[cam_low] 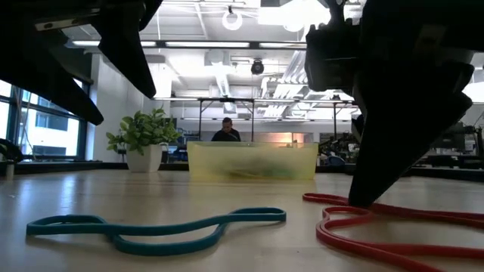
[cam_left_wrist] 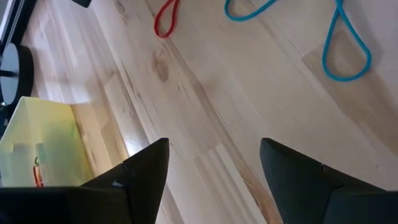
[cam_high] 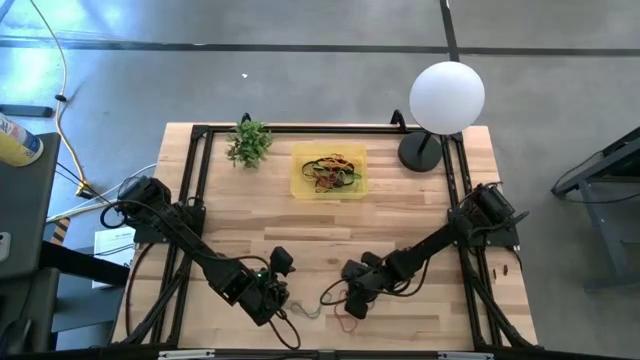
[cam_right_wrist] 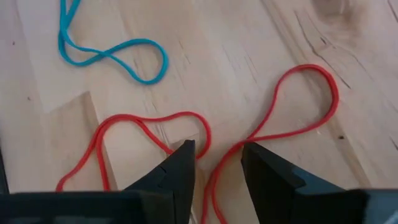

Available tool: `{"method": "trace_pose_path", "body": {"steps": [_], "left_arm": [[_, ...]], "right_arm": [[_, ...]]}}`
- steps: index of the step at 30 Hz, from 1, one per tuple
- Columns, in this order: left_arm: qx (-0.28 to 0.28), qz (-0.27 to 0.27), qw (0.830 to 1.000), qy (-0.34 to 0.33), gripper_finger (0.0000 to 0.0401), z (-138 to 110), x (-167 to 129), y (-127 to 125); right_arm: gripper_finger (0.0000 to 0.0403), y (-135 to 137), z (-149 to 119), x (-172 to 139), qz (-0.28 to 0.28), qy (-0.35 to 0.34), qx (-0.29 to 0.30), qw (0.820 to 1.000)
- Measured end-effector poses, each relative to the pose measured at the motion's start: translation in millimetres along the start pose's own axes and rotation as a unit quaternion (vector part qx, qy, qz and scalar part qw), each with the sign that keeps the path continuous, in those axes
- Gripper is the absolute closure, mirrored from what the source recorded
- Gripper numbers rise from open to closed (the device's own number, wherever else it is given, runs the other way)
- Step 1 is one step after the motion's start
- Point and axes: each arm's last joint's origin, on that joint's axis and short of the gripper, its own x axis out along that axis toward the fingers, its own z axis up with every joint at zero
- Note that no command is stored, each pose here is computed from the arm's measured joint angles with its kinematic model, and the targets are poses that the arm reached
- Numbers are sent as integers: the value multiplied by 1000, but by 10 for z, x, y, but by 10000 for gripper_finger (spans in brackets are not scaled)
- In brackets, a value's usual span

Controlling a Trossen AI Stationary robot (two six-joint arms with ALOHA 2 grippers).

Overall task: Pick and place rubber bands into bin
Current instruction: Put the top red rubber band into the yellow bin

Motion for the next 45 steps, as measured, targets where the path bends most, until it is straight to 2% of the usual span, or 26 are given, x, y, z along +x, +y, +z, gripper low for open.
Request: {"method": "trace_pose_path", "body": {"steps": [10,22,29,36,41,45], "left_arm": [[0,-1,1000,-1,163,1,0,0],[-2,-1,1000,-1,163,2,0,0],[-2,-1,1000,-1,163,2,0,0],[-3,-1,1000,-1,163,2,-1,-1],[-3,-1,1000,-1,163,2,0,-1],[-3,-1,1000,-1,163,3,-1,-1]], "right_arm": [[331,-30,-18,0,-14,9,3,1000],[344,-39,-29,-2,-18,15,1,1000],[394,-50,-36,-2,-25,15,-11,1000],[401,-50,-37,-5,-36,3,-29,999],[401,22,45,-90,-66,5,-65,996],[402,68,128,-210,-125,17,-110,986]]}}
